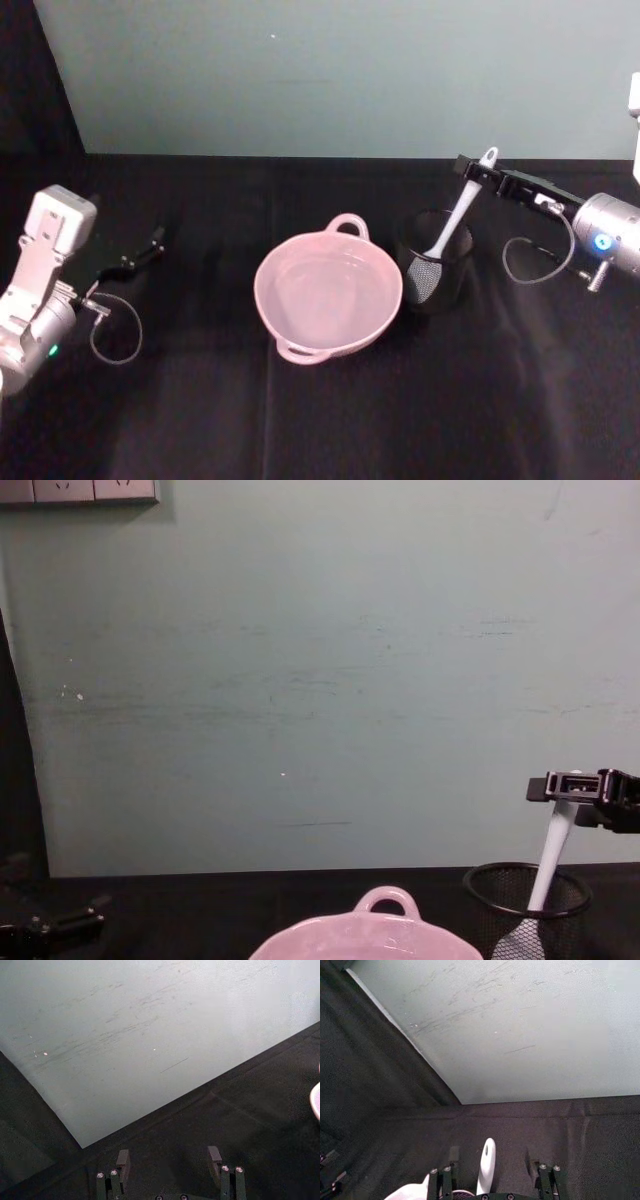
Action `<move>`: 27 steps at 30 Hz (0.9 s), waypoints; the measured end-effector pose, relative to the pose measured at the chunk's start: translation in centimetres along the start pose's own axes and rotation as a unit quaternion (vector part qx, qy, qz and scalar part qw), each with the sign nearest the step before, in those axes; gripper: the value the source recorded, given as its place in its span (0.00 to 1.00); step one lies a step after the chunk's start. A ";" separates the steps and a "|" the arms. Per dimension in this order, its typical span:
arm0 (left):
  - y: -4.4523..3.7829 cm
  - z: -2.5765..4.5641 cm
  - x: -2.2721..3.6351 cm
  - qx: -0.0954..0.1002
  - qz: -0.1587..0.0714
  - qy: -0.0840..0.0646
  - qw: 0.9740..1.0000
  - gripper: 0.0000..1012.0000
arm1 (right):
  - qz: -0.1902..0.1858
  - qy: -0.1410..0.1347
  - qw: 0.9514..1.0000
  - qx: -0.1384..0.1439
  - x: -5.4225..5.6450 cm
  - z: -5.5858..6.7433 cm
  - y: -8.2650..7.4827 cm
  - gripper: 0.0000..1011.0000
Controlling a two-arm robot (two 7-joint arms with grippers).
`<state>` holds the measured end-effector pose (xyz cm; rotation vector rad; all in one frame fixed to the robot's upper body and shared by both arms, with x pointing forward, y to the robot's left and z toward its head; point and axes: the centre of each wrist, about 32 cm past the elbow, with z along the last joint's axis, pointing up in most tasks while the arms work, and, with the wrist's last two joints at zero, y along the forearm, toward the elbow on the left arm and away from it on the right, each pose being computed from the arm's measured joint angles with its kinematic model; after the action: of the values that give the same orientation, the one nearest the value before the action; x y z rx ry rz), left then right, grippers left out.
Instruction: Use the one hand to pick up the spoon and stir the clear water in the bowl.
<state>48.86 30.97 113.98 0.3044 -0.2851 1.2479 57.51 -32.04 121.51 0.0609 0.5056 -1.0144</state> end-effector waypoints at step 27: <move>0.00 0.00 0.00 0.000 0.000 0.000 1.000 1.00 | 0.001 -0.013 1.000 0.001 -0.2 0.2 -0.1 0.13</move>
<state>48.86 30.97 113.98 0.3045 -0.2850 1.2479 57.37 -32.01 121.76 0.0495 0.4805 -1.0128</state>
